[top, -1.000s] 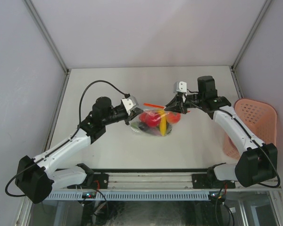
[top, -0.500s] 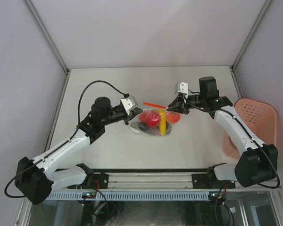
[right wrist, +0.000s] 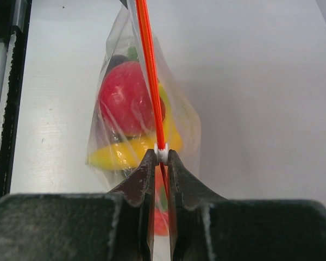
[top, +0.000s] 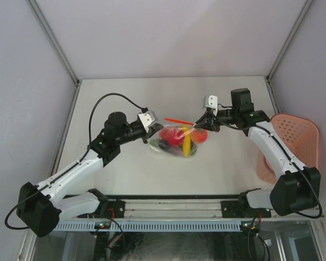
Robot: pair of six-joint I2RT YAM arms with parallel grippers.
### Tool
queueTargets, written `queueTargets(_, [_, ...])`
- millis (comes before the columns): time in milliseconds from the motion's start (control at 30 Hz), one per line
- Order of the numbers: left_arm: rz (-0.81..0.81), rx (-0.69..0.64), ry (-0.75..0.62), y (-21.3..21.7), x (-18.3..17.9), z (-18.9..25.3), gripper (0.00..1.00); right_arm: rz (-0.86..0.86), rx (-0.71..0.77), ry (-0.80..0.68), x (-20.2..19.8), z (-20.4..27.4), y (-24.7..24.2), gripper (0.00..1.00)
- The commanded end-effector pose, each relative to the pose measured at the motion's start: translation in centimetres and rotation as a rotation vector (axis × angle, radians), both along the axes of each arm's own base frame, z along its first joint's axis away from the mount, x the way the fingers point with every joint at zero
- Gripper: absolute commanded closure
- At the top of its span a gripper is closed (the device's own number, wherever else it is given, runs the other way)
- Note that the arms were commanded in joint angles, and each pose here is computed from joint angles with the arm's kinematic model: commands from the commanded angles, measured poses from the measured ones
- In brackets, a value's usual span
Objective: Open the zip-top bag and remove the fake food
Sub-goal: Unzip the zipper food storage bag at the center of the board.
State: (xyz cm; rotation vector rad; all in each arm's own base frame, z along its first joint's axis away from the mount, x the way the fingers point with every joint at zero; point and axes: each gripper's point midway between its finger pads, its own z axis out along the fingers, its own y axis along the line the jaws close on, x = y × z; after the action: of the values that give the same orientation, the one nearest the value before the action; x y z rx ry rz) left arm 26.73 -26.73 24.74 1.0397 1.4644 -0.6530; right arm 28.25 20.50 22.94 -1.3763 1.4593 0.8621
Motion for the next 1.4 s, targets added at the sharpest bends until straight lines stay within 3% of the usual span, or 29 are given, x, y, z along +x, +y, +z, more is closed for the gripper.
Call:
queueTargets(0, [0.044, -0.056, -0.122, 0.8, 1.0, 4.5, 1.00, -0.028, -0.047, -0.083, 0.5, 1.2, -1.1, 1.00])
queueTargets(1367, [0.108, -0.045, -0.142, 2.2, 1.8, 4.8, 1.00, -0.201, -0.316, -0.050, 1.6, -3.0, -7.1, 1.00])
